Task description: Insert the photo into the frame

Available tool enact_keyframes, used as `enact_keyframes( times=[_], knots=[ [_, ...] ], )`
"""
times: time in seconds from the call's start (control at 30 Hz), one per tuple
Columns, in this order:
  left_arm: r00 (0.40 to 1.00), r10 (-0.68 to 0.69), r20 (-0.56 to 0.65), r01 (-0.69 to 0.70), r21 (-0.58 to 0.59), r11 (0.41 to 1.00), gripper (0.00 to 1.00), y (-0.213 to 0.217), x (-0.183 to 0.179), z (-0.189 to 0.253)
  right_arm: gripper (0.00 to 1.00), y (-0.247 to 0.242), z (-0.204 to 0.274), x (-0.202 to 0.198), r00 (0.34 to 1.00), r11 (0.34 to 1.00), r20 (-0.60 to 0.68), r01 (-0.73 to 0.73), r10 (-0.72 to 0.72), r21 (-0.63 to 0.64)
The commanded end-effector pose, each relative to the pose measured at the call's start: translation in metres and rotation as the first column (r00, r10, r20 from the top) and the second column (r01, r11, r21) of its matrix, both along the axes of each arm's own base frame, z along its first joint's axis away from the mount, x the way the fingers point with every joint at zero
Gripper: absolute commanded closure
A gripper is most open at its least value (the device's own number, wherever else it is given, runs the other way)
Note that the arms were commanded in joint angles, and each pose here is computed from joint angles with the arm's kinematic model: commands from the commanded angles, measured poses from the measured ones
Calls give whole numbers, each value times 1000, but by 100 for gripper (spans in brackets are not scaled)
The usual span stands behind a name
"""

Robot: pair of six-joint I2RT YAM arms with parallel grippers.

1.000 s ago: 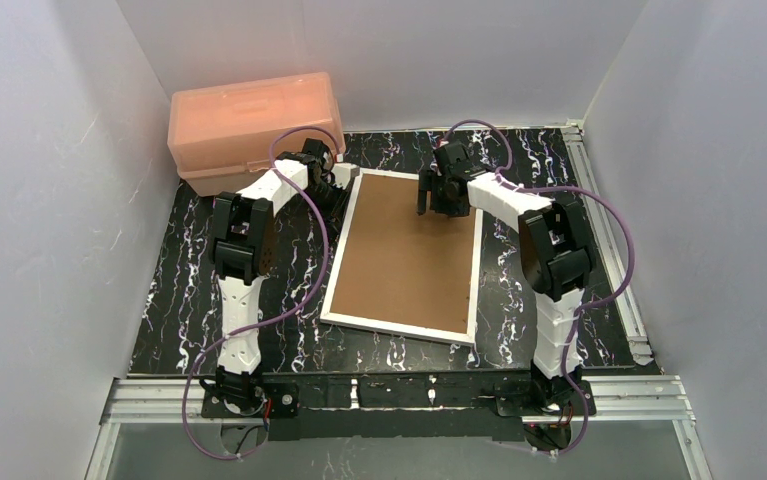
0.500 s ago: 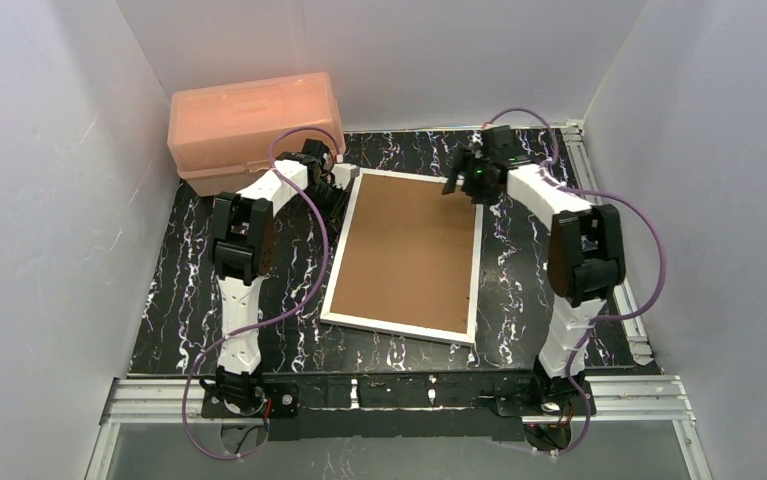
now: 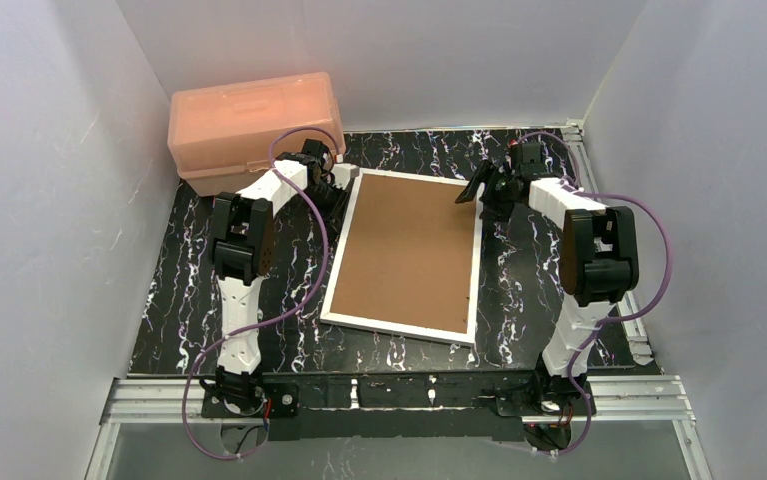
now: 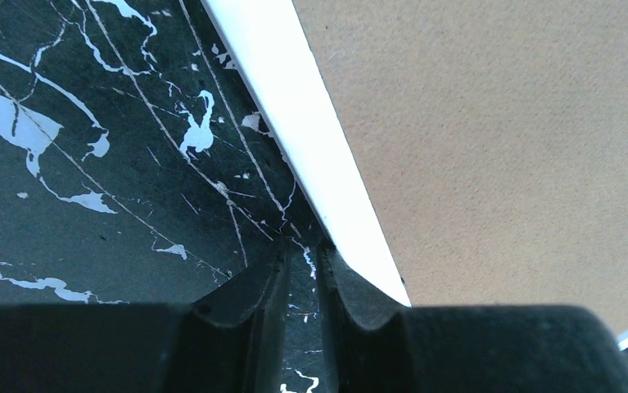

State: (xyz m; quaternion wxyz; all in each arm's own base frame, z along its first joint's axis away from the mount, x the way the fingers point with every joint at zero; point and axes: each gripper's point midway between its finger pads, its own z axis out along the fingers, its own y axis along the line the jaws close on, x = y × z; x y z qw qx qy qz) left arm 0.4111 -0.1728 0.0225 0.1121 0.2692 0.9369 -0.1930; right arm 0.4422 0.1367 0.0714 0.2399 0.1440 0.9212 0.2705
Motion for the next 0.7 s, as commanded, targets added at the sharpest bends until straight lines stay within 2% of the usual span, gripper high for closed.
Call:
enact_keyframes(
  times=[0.0, 0.13, 0.67],
  knots=[
    [998, -17, -59, 18, 13, 1000, 83, 5, -23, 5, 14, -6, 18, 9, 998, 999, 64, 26, -28, 36],
    [998, -15, -58, 16, 12, 1000, 83, 5, -22, 4, 14, -7, 31, 14, 995, 999, 98, 27, -31, 43],
    [998, -15, -60, 15, 9, 1000, 84, 5, -22, 4, 17, 4, -4, 16, 999, 993, 33, 30, -34, 111]
  ],
)
